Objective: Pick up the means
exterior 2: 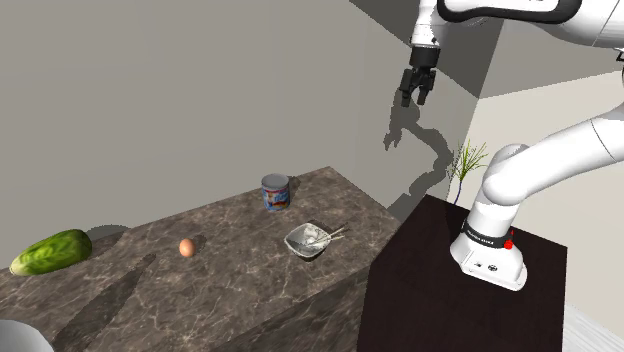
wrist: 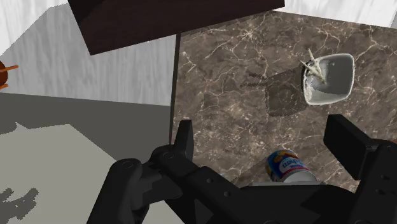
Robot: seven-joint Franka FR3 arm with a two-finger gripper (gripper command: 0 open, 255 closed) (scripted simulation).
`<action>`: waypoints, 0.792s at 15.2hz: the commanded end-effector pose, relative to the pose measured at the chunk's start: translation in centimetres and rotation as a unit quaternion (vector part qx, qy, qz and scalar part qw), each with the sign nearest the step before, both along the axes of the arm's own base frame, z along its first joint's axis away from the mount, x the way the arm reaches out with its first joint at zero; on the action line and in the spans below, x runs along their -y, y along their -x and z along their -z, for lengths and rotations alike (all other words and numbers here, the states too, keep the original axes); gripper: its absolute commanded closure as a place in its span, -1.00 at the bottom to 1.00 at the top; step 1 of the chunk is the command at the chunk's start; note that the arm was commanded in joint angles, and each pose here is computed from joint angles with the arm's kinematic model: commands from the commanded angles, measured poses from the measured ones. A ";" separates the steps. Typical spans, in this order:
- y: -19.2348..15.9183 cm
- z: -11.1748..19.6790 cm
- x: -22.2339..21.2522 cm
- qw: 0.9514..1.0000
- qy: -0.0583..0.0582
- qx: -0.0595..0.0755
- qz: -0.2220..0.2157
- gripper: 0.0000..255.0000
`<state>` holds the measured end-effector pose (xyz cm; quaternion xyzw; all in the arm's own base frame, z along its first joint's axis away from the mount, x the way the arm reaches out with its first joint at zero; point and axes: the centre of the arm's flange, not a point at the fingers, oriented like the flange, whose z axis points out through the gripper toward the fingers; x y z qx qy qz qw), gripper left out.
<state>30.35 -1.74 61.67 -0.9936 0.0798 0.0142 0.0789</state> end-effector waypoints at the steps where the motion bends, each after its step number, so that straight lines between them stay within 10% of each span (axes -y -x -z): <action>1: 0.0 0.0 0.0 1.000 0.000 0.000 0.000 -1.00; 12: -5.4 11.5 -6.7 0.999 -0.009 0.014 -0.042 -1.00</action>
